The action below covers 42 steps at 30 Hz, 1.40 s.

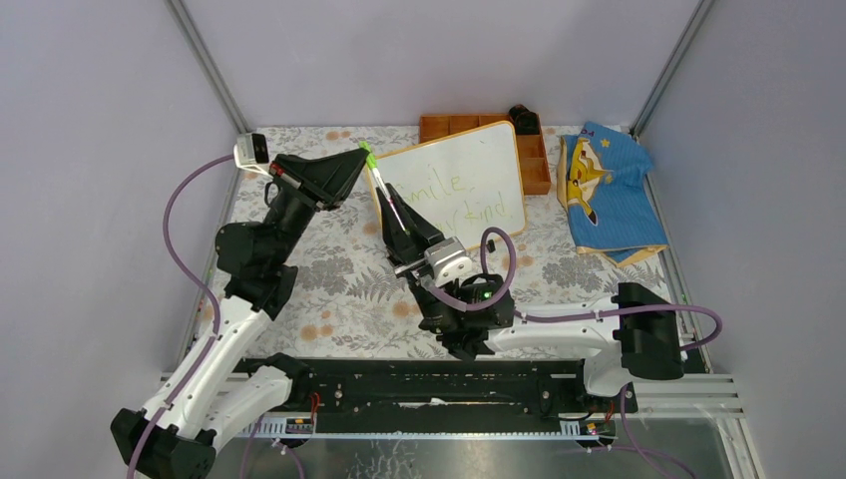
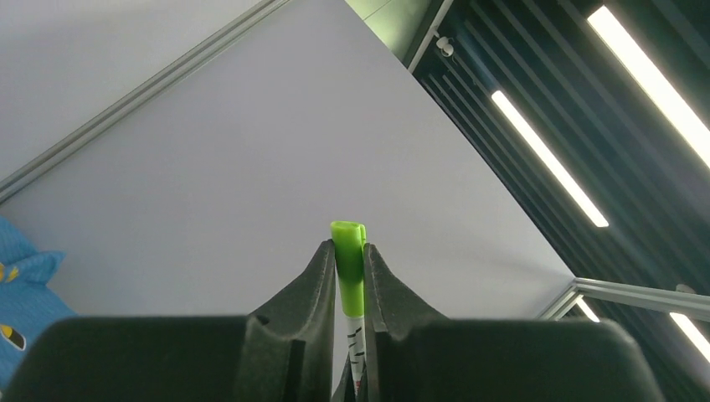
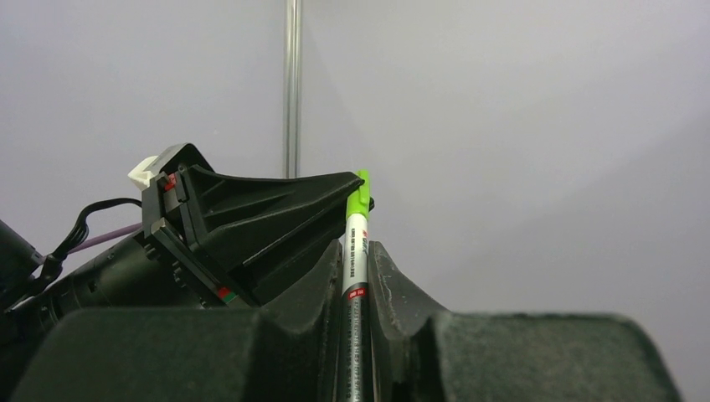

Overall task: Write a sentence on the whiteboard
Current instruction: Close the pen cap at the center of the board.

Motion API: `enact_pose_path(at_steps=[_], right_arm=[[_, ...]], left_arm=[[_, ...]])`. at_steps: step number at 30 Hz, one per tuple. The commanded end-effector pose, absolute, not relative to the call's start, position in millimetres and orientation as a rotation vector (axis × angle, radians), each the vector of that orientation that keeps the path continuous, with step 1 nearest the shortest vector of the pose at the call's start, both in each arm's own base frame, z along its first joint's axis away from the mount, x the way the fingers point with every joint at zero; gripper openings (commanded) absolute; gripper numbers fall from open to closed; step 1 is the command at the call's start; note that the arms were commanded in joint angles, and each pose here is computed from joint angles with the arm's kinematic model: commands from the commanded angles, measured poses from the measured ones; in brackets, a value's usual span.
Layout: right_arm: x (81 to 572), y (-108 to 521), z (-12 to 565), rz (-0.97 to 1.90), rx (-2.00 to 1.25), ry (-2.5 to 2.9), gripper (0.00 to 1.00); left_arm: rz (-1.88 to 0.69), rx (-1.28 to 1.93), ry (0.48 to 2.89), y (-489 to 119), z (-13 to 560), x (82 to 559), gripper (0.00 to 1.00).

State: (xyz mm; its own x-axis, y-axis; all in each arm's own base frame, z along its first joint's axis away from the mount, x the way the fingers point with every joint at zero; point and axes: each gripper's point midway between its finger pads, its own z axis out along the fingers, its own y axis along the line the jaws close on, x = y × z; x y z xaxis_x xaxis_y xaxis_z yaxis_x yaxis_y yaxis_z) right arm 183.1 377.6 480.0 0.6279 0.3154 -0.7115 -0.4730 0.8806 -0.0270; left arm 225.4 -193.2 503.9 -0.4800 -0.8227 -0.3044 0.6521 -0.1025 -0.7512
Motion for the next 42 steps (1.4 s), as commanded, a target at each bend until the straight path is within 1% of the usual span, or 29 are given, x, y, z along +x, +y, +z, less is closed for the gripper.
enact_pose_path(at_steps=[1,10,21,42], right_arm=[[181.1,344.1,527.2,0.540,-0.018,0.666,0.00],[184.0,340.2,535.7,0.545,0.010,0.655,0.00],[188.8,338.0,534.6,0.530,0.013,0.657,0.00],[193.8,331.9,547.6,0.502,0.026,0.622,0.00]], left_arm=[[-1.803,-0.078,1.092,-210.6,508.1,201.5,0.00],[-1.808,-0.056,1.126,-220.9,499.3,195.3,0.00],[-1.789,-0.023,1.217,-249.7,479.9,185.6,0.00],[-1.792,-0.054,1.294,-260.4,451.1,179.8,0.00]])
